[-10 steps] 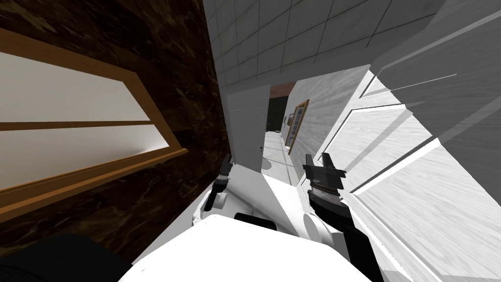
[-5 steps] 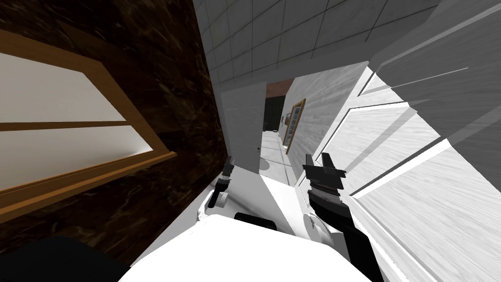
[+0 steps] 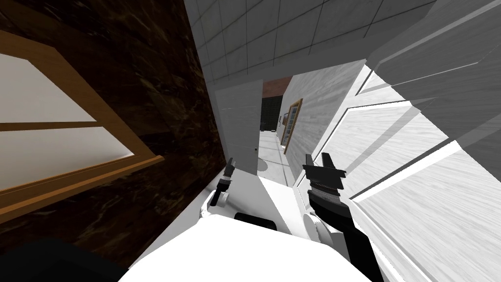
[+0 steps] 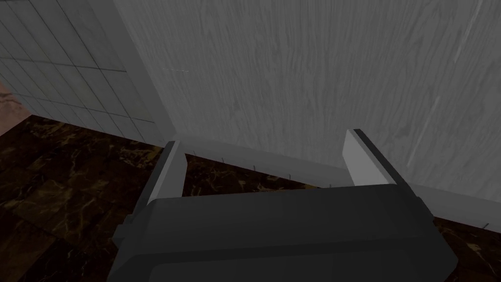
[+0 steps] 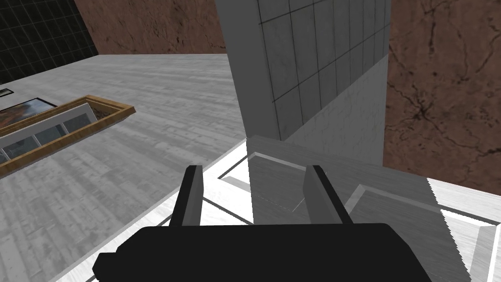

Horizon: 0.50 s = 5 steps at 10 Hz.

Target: Pull the door open

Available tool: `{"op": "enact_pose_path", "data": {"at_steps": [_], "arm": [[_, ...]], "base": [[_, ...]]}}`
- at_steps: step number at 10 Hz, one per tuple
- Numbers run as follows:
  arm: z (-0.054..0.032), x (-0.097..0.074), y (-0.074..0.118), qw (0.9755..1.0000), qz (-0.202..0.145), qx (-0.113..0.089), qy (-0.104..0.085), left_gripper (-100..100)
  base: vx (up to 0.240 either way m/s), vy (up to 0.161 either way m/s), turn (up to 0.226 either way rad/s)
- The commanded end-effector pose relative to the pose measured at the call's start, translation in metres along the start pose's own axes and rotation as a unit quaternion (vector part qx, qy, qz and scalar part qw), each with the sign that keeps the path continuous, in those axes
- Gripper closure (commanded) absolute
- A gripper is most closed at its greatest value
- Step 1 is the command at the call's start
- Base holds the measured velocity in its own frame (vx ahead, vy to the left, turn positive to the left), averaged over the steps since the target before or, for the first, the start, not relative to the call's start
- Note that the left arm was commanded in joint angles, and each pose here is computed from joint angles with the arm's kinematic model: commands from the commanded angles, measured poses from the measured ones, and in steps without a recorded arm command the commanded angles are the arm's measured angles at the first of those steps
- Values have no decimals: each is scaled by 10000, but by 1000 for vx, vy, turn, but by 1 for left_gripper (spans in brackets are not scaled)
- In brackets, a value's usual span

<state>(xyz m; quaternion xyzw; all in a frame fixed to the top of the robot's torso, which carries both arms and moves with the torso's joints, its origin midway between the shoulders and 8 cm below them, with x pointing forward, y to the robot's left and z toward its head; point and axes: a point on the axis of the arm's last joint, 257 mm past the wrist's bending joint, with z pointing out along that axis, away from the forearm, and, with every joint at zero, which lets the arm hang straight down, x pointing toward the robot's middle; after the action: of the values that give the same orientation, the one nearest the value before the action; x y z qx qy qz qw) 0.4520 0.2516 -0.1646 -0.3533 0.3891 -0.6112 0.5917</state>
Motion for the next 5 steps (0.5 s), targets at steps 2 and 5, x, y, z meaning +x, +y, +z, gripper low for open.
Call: {"op": "enact_pose_path", "data": {"at_steps": [2, 5], "arm": [[-33, -25, 224, 9998, -28, -184, -3, -100], [-62, -44, 411, 9994, -51, -347, -7, -100]], "base": [[67, -23, -63], [93, -30, -61]]}}
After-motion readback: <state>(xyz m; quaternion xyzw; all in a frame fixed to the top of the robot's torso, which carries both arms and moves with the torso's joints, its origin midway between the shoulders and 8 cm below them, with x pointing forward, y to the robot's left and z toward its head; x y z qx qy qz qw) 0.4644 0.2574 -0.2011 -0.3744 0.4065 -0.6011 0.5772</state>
